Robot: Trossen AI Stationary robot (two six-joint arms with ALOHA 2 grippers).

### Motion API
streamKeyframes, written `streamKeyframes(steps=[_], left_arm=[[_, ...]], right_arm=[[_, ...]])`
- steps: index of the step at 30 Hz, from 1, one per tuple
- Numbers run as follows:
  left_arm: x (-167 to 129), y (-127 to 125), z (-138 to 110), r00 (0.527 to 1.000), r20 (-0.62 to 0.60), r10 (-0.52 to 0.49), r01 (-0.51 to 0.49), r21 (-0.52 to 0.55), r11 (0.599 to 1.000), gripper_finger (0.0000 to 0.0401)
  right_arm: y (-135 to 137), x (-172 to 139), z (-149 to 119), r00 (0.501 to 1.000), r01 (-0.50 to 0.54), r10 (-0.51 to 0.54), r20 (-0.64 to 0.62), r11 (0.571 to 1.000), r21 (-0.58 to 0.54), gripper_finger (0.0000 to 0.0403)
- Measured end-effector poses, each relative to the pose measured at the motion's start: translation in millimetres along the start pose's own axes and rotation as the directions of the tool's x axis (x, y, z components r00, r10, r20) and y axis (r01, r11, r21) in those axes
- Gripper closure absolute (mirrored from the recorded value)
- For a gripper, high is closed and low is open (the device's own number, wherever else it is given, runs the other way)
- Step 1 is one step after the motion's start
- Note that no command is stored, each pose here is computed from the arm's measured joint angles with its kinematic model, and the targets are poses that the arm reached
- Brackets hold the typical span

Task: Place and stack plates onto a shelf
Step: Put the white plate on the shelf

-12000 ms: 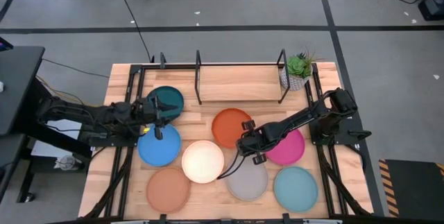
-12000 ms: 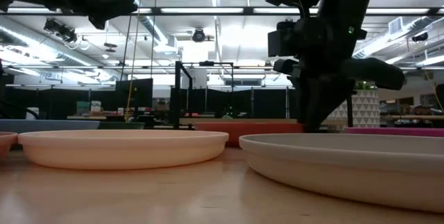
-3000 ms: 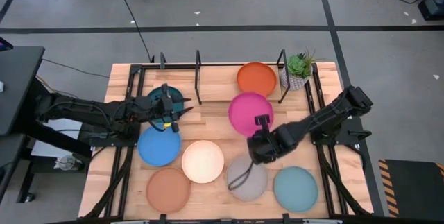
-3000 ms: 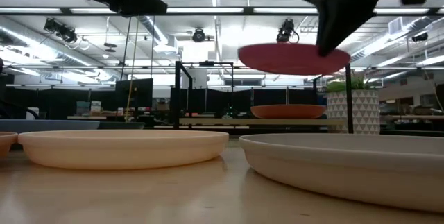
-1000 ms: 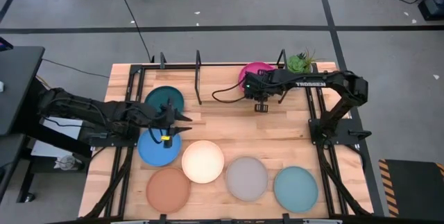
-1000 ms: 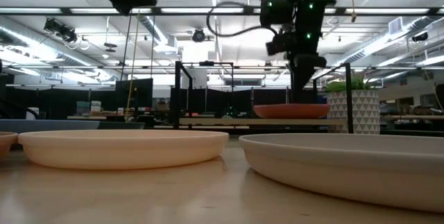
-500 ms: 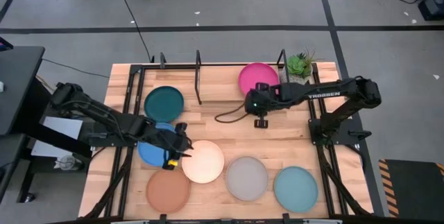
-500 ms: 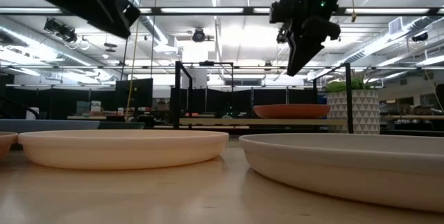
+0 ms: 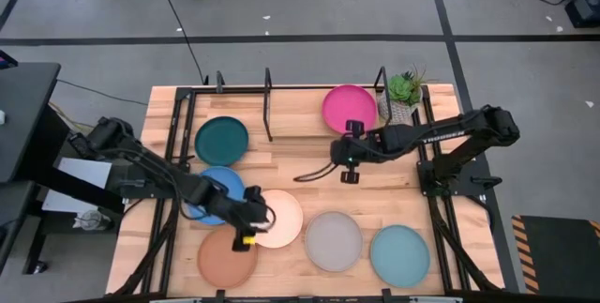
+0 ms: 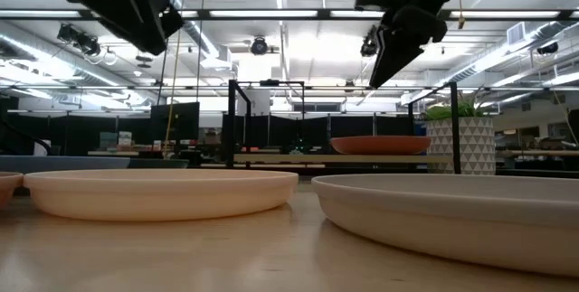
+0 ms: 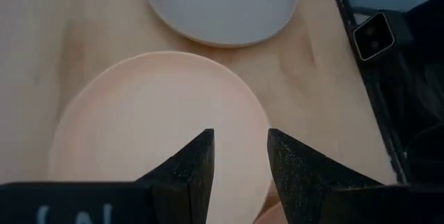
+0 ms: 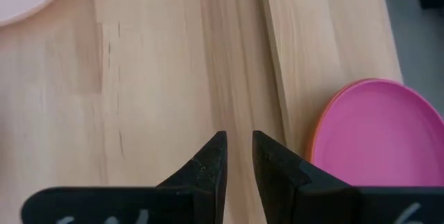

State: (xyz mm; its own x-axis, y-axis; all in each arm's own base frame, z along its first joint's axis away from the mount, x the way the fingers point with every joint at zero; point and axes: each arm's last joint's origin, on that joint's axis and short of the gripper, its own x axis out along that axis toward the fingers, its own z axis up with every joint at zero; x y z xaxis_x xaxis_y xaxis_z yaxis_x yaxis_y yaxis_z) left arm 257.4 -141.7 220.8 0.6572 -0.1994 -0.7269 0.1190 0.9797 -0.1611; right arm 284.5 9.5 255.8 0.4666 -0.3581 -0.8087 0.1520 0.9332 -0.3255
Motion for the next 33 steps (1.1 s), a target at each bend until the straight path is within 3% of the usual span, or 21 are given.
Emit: streamKeyframes(steps=[5,13,20,33], left_arm=[[21.8,-30.2,5.3,0.995,-0.080,0.064,-0.062,0.028,0.998,0.0259],[62.8,-60.8,9.3,0.986,-0.144,0.079,-0.070,0.065,0.995,0.0259],[91.6,-65.2,9.8,0.975,-0.192,0.108,-0.098,0.059,0.993,0.0259],[94.8,-59.8,3.1,0.952,-0.252,0.172,-0.167,0.041,0.985,0.0259]], right_arm=[[16.3,-6.7,-1.9,1.000,0.027,-0.027,0.010,1.000,0.010,0.0328],[36.1,-16.9,-7.2,0.998,0.061,-0.060,0.019,0.998,-0.028,0.0328],[39.2,-18.6,-9.8,0.998,0.057,-0.057,0.005,0.997,-0.051,0.0328],[39.4,-18.6,-10.0,0.999,0.054,-0.054,0.002,0.998,-0.023,0.0328]])
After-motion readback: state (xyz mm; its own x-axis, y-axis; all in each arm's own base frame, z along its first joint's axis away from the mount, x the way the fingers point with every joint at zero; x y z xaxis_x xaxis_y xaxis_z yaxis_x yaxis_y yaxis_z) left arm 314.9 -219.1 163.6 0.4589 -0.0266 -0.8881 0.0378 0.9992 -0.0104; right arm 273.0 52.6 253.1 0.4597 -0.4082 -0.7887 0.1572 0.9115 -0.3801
